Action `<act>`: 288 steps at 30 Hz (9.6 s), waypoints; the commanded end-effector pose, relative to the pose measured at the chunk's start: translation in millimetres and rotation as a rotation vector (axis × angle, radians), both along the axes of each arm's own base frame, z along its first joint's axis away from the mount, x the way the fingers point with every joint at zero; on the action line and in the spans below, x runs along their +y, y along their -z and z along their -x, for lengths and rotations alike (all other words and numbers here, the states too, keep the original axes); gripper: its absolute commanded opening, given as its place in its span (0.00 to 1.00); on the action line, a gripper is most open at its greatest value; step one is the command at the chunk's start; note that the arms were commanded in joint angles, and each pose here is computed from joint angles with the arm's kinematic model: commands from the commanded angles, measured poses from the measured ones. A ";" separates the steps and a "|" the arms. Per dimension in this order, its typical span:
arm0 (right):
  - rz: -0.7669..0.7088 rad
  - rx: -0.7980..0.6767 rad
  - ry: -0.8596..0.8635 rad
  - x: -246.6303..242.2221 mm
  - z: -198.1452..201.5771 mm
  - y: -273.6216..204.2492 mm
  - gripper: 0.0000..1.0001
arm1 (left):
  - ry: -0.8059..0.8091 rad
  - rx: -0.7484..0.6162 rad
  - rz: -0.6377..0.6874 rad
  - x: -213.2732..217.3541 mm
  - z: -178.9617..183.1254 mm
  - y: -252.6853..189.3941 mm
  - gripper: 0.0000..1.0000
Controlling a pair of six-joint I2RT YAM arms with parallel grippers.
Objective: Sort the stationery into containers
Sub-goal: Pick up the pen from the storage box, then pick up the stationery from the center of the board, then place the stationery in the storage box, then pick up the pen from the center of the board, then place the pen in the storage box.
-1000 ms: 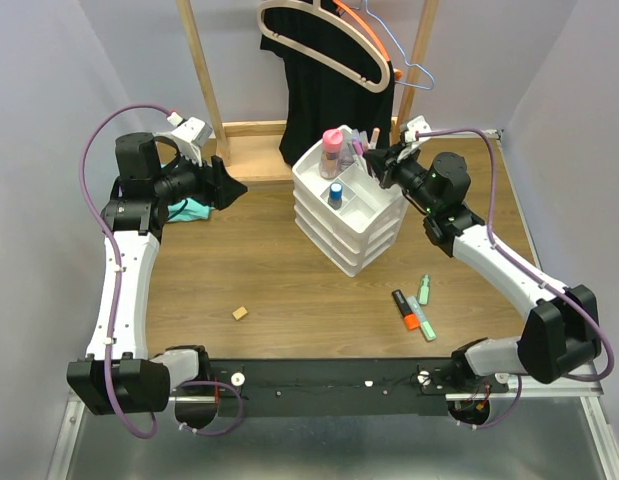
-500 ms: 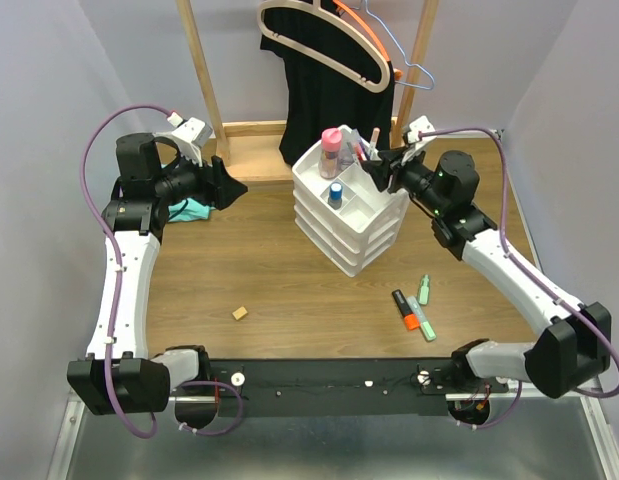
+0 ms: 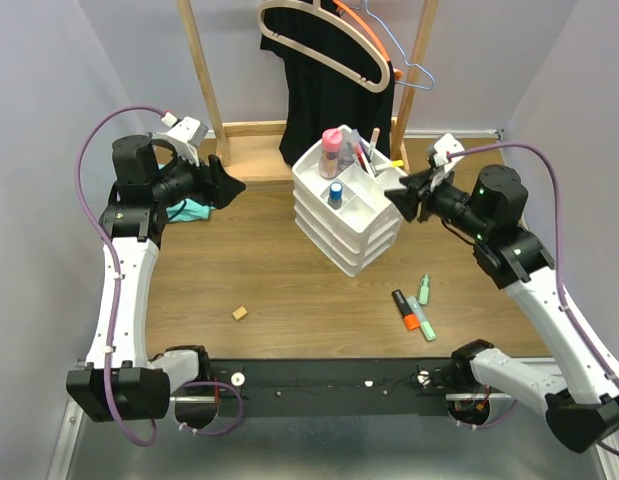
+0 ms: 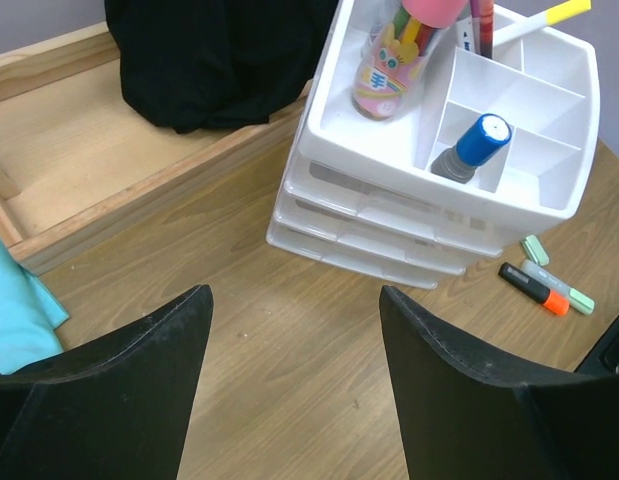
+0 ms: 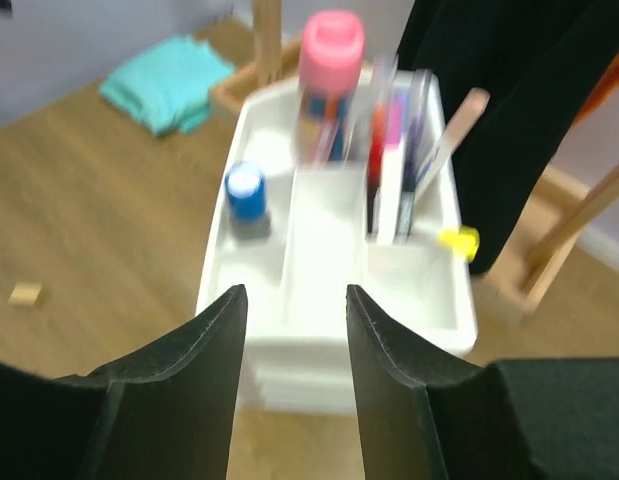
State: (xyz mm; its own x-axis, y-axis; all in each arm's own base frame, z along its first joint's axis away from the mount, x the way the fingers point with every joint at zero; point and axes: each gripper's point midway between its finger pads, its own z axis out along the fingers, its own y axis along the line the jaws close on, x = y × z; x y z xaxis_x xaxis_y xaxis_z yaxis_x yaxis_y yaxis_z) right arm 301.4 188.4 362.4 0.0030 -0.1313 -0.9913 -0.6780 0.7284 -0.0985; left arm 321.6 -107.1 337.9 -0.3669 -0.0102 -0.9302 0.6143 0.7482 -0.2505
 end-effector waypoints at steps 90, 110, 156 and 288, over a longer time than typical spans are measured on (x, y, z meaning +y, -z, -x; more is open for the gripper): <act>0.236 0.092 0.065 -35.7 20.2 70.9 0.56 | 0.662 0.307 -0.618 -82.0 122.4 101.9 0.00; 0.249 0.060 0.133 -49.5 16.9 71.9 0.60 | 0.721 -0.030 -0.465 -224.5 66.5 -5.4 0.00; 0.266 0.129 0.361 -91.8 10.0 97.4 0.64 | 0.669 0.088 -0.563 -263.3 24.5 65.7 0.02; 0.131 0.024 -0.126 80.9 -5.0 81.1 0.01 | -0.289 0.047 -0.337 33.2 -62.1 17.6 0.86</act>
